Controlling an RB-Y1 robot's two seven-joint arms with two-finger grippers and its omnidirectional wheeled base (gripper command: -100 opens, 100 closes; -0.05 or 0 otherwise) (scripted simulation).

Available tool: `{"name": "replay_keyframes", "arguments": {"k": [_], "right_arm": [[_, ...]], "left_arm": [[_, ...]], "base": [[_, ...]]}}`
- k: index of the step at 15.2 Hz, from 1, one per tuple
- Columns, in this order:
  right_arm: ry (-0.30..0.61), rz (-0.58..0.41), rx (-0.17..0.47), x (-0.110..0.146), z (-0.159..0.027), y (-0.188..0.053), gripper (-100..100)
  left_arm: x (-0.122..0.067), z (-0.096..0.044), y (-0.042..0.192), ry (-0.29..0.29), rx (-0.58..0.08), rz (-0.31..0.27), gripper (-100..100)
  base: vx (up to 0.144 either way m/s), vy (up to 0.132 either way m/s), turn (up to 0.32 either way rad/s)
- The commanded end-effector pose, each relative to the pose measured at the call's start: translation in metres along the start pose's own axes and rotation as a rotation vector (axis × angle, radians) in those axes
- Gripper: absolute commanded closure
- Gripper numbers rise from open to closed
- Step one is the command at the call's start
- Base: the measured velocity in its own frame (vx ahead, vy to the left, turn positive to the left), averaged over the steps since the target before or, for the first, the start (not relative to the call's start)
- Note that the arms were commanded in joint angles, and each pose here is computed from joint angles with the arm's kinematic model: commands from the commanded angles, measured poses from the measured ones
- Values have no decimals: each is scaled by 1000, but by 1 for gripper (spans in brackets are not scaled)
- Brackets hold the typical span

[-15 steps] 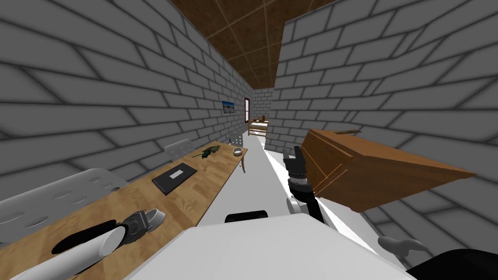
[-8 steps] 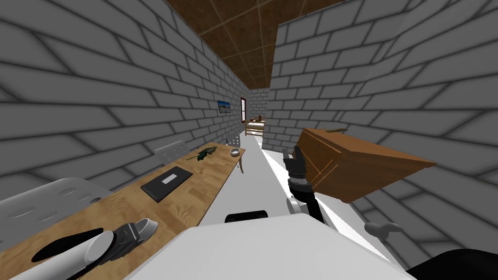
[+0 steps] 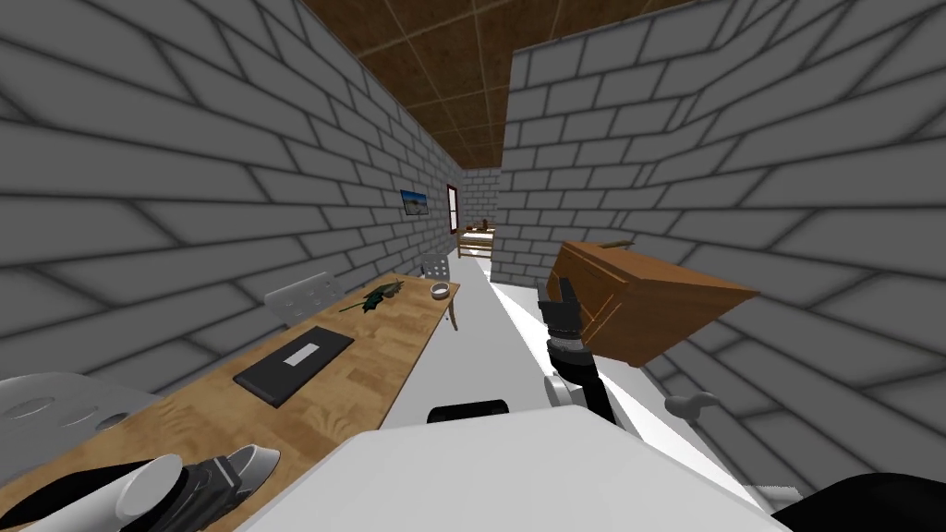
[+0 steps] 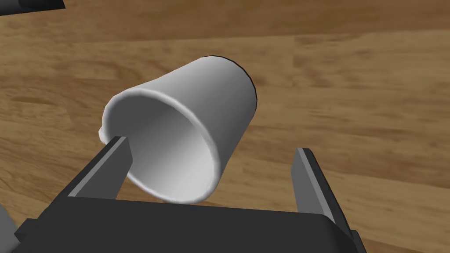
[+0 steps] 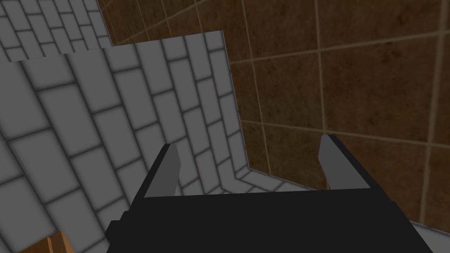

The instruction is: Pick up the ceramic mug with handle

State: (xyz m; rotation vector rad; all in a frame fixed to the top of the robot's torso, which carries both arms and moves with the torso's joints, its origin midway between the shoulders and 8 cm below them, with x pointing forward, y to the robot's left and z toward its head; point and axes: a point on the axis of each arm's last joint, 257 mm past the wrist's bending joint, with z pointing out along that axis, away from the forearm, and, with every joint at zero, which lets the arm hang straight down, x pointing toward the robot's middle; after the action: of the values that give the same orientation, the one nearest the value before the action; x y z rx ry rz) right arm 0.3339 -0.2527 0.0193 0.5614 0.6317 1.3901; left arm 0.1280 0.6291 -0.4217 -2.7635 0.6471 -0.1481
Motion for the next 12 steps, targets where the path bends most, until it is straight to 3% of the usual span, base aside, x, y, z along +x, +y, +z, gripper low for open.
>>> {"name": "replay_keyframes", "arguments": {"k": [1,12], "right_arm": [[0,0,0,0,0,0,0],[0,0,0,0,0,0,0]], "left_arm": [[-12,1,9,-20,-54,-50,-100],[-45,-9,46,-82,-239,-194,-100]], "base": [[3,34,-115],[3,31,-113]]}}
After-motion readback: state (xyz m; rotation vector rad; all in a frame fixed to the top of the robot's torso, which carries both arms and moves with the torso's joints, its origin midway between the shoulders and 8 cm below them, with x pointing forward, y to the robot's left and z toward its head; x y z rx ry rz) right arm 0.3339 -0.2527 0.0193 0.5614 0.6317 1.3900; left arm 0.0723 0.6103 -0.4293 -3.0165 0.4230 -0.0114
